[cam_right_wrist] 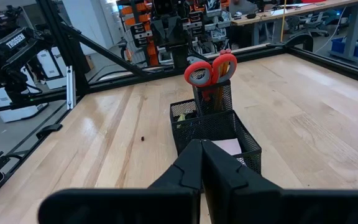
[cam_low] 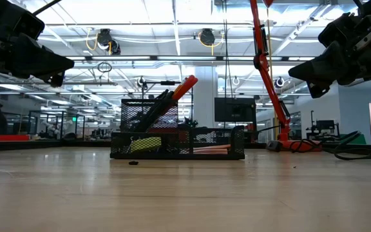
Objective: Pick and place office supplies into organizer
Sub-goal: Return to Home Position
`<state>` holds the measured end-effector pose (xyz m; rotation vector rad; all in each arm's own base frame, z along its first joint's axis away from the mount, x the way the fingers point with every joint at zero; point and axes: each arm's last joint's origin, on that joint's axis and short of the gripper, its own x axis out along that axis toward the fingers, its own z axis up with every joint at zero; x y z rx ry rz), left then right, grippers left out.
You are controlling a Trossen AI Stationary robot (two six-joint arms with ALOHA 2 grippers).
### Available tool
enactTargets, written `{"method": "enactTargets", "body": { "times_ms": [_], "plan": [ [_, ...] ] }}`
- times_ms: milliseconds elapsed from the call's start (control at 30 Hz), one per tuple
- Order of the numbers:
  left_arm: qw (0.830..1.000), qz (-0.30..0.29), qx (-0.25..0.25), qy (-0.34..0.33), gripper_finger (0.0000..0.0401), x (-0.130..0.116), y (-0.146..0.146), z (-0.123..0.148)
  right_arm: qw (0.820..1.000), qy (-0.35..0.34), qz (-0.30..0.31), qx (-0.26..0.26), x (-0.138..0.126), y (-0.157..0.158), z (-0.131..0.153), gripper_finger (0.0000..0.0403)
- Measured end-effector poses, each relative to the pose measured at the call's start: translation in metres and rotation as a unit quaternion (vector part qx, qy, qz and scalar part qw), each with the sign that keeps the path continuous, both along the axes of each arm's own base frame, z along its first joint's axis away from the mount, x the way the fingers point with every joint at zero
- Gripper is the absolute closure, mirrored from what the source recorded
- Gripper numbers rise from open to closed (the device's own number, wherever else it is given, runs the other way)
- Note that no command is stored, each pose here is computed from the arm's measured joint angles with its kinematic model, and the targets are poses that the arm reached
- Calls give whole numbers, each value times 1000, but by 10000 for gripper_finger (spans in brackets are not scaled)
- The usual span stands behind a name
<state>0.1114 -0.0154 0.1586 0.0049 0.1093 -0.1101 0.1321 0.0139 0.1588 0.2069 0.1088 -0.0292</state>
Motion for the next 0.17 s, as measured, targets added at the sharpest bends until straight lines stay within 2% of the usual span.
{"method": "enactTargets", "body": {
  "times_ms": [167],
  "plan": [
    [1000,0,0,0,375,0,0,0,1000,0,0,0,0,0,0,403]
  ]
}}
